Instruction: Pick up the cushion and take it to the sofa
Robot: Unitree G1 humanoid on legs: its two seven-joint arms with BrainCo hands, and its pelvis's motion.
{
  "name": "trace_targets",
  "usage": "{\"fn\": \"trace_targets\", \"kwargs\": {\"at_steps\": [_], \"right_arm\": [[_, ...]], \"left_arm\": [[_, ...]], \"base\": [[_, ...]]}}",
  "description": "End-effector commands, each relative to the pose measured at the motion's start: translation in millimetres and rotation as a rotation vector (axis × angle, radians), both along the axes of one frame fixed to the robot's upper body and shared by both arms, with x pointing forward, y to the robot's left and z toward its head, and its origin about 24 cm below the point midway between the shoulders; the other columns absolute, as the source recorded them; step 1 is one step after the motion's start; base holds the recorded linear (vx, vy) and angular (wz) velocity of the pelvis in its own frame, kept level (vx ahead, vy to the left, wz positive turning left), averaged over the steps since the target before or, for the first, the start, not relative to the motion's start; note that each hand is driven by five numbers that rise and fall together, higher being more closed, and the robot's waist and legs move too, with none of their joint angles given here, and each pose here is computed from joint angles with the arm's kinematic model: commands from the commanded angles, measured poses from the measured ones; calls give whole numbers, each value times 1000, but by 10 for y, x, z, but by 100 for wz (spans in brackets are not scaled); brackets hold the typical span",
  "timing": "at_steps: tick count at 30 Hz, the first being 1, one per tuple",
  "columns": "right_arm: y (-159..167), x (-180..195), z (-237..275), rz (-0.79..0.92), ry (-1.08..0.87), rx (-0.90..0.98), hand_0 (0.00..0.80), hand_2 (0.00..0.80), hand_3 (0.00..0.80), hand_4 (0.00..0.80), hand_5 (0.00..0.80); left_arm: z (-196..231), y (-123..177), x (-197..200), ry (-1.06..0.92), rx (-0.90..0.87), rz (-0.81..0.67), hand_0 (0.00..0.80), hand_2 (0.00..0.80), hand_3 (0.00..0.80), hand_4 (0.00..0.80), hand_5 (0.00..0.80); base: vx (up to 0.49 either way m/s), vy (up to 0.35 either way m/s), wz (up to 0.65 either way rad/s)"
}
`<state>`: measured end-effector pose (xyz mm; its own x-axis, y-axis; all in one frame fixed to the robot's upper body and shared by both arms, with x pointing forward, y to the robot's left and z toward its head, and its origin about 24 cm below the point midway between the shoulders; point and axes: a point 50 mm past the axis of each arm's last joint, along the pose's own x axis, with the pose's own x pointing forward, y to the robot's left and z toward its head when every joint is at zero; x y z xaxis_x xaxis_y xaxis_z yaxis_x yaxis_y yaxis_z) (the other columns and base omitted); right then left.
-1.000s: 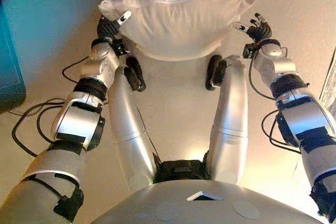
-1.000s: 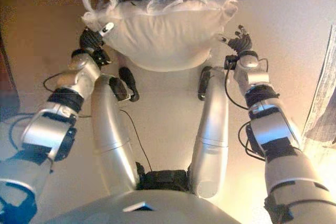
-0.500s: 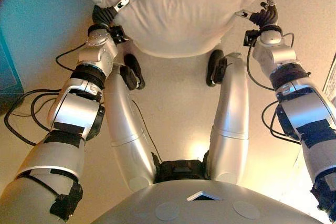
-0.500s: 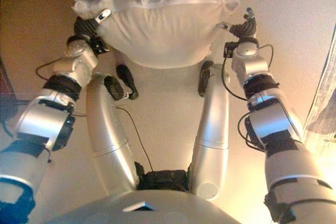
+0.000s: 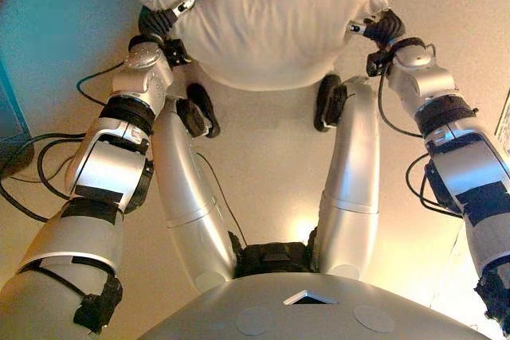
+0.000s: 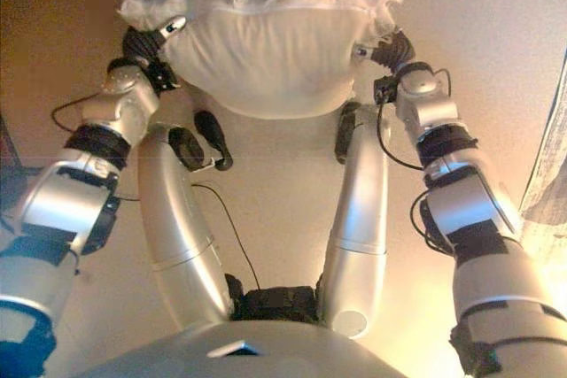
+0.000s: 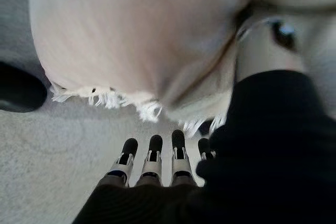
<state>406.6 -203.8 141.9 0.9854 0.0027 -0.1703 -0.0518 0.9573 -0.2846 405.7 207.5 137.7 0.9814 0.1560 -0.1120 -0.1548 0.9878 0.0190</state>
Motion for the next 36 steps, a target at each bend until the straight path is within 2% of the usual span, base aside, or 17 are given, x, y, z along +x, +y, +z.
{"fn": "trace_targets", "kwargs": {"at_steps": [1,11,17,21,25,29,36], "right_arm": [[325,54,152,110,-35,-18,800,800,800,800,800],[394,72,215,85,-48,25,800,800,800,800,800],[406,14,285,71,-170,168,800,800,800,800,800],[429,-95,259,76,-256,263,800,800,800,800,800],[414,-239,179,100,-341,346,800,800,800,800,800],[423,-322,208,125,-413,397,800,800,800,800,800],[477,-573,-78,150,-406,457,800,800,800,800,800]], "left_arm": [[158,-156,44,-56,37,-77,800,800,800,800,800],[203,-214,47,-76,31,-95,800,800,800,800,800],[206,-256,5,-146,8,-105,800,800,800,800,800],[184,-291,-58,-210,-6,-105,800,800,800,800,800],[176,-316,-158,-308,-107,-101,800,800,800,800,800],[224,-368,-214,-383,-82,-108,800,800,800,800,800],[35,-362,-398,-397,-87,-144,800,800,800,800,800]], "base": [[0,0,0],[-14,-2,4],[0,-1,1],[16,17,0],[14,48,-8],[-40,38,-12],[113,-5,1]]}}
